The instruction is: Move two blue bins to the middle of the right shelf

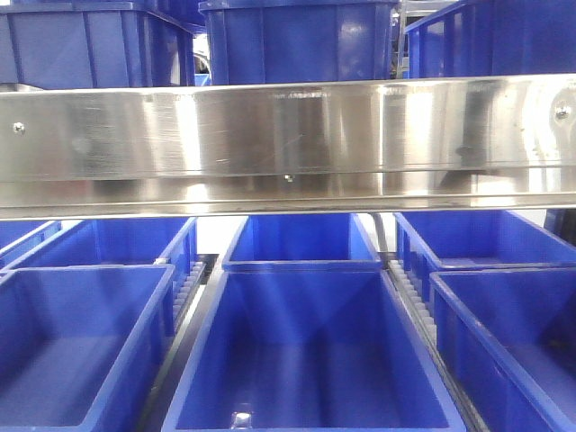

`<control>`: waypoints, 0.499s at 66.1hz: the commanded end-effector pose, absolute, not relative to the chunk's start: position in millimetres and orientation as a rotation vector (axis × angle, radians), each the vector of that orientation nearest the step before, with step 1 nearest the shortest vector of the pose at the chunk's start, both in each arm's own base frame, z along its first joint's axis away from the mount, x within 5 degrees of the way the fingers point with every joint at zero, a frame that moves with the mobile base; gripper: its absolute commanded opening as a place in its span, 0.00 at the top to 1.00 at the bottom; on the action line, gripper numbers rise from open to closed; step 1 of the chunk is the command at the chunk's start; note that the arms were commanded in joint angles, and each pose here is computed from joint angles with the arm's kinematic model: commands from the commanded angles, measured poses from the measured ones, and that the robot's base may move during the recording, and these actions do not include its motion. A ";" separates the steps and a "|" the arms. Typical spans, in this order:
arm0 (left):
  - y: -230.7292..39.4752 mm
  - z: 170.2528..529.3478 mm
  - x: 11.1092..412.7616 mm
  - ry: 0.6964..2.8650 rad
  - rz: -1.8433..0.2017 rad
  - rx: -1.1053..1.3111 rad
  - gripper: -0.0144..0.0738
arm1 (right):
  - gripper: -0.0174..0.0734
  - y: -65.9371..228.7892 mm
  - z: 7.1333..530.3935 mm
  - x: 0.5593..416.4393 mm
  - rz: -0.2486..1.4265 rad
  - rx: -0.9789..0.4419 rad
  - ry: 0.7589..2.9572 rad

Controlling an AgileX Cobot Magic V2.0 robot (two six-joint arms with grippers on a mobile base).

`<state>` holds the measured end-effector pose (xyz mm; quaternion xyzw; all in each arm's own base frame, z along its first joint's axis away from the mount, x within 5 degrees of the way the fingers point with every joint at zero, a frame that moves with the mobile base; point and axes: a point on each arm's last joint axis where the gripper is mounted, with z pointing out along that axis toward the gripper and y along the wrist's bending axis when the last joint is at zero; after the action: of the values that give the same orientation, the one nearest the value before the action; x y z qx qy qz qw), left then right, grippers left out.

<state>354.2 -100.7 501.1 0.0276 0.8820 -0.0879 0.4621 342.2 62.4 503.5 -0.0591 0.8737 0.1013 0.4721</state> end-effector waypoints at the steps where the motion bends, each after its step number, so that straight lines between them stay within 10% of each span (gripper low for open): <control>1: -101.8 520.2 349.8 2.031 -0.243 0.090 0.96 | 0.99 65.3 522.1 334.0 0.293 -0.167 2.025; 33: -101.8 520.2 349.8 2.031 -0.243 0.090 0.96 | 0.99 65.3 522.6 334.2 0.293 -0.166 2.019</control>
<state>354.3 -100.6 501.2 0.0275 0.8818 -0.0872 0.4626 342.3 62.4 503.7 -0.0590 0.8733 0.1013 0.4729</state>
